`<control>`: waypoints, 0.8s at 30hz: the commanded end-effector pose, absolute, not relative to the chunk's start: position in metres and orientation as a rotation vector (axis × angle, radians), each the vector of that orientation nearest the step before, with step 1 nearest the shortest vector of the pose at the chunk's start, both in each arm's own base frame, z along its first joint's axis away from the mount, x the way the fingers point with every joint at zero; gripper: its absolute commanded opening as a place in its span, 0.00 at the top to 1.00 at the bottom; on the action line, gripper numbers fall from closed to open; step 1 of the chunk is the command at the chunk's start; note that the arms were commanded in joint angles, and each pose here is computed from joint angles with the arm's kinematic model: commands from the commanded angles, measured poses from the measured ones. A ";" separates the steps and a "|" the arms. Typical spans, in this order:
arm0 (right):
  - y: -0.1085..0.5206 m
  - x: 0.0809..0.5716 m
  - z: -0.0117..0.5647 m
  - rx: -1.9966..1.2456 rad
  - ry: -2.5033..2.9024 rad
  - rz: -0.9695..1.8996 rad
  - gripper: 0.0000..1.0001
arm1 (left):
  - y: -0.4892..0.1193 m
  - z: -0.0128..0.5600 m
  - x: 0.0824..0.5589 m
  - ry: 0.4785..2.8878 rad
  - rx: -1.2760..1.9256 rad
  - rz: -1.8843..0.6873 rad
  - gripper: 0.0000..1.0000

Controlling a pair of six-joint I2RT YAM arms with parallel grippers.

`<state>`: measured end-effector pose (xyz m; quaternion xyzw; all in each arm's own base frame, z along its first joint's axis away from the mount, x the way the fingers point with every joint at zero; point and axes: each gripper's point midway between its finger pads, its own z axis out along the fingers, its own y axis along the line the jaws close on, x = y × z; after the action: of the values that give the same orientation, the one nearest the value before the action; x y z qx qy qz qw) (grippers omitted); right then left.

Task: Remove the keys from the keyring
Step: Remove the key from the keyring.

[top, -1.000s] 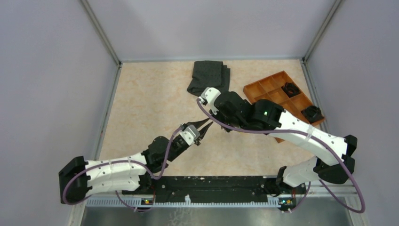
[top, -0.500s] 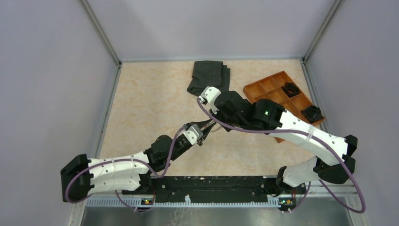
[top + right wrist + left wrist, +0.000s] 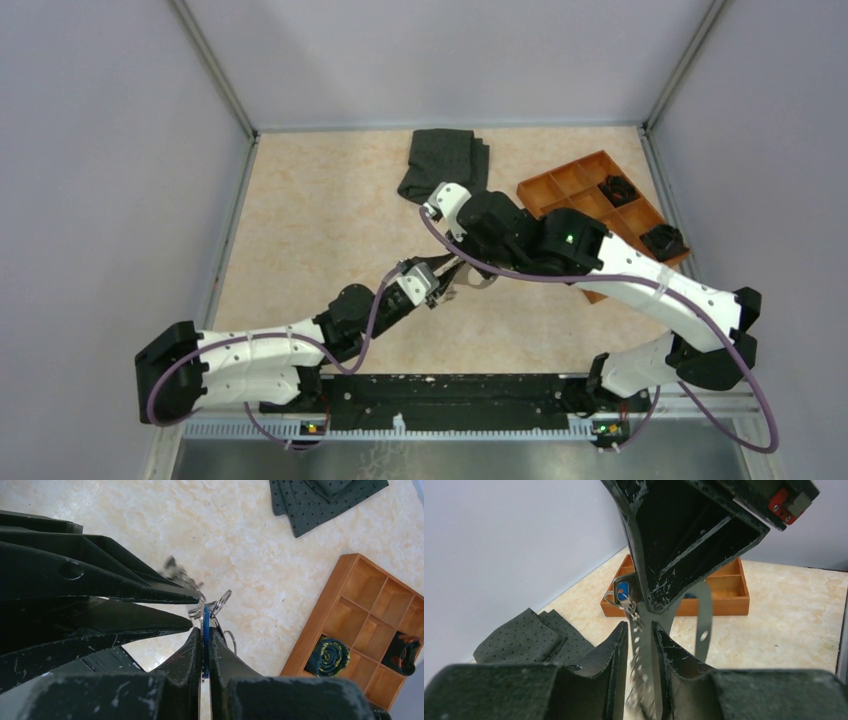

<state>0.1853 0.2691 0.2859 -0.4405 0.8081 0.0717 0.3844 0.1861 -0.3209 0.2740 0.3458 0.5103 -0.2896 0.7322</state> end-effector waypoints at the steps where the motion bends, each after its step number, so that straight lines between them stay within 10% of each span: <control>1: 0.274 0.188 0.312 -1.068 2.007 0.221 1.00 | -0.321 0.319 0.179 1.011 0.684 -0.704 0.70; 24: 0.252 0.195 0.327 -1.024 2.001 0.080 1.00 | -0.319 0.310 0.190 1.040 0.678 -0.633 1.00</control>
<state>0.1847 0.2620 0.2957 -0.4428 0.8093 0.0471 0.3832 0.1920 -0.3217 0.2862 0.3320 0.5013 -0.2810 0.7480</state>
